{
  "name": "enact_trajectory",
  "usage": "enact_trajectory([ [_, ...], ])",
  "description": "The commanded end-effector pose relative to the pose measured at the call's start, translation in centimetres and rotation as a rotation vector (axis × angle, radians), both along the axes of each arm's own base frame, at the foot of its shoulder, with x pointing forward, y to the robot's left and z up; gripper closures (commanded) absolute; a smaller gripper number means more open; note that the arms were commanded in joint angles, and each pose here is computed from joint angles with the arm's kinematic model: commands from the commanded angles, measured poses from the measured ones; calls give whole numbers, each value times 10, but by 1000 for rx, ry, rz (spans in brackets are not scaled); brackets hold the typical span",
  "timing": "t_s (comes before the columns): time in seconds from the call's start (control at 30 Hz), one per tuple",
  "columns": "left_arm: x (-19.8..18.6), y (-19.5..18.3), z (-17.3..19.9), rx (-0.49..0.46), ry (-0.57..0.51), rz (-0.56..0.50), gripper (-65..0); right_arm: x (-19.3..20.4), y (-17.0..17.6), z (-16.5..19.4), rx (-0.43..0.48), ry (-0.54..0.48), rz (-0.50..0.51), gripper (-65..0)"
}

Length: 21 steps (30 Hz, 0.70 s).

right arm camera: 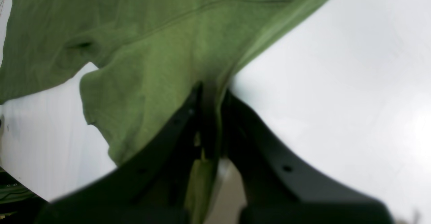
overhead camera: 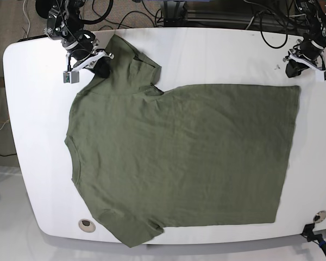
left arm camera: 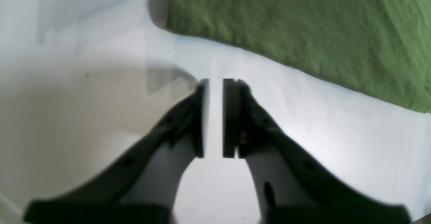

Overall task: Fold the T-shirt properly
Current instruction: 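Move the left gripper to the shirt's hem corner and grasp it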

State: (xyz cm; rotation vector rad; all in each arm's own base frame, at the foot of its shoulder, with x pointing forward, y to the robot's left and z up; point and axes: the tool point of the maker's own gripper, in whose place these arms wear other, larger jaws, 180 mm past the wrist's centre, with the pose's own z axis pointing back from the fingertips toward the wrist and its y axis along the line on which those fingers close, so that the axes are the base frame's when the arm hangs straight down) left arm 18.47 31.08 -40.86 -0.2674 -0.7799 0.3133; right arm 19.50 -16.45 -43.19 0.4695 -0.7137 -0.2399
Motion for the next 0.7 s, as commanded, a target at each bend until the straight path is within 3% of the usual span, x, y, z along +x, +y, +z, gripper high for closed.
enact_trajectory([
  [0.0, 8, 6, 13, 18, -46, -5, -159, -7, -3, -4, -22, 34, 15, -13],
  [0.17, 8, 13, 18, 30, -61, 13, -382, -7, -3, -4, -22, 34, 15, -13],
  [0.27, 19, 20, 25, 34, -93, 33, -466, -7, -3, -4, -22, 34, 15, -13],
  [0.47, 38, 18, 34, 27, -135, 29, -469, -6, -8, -3, -34, 32, 18, -13],
  [0.67, 37, 19, 11, -36, -83, 64, -469, -6, -8, -3, -34, 32, 18, -13],
])
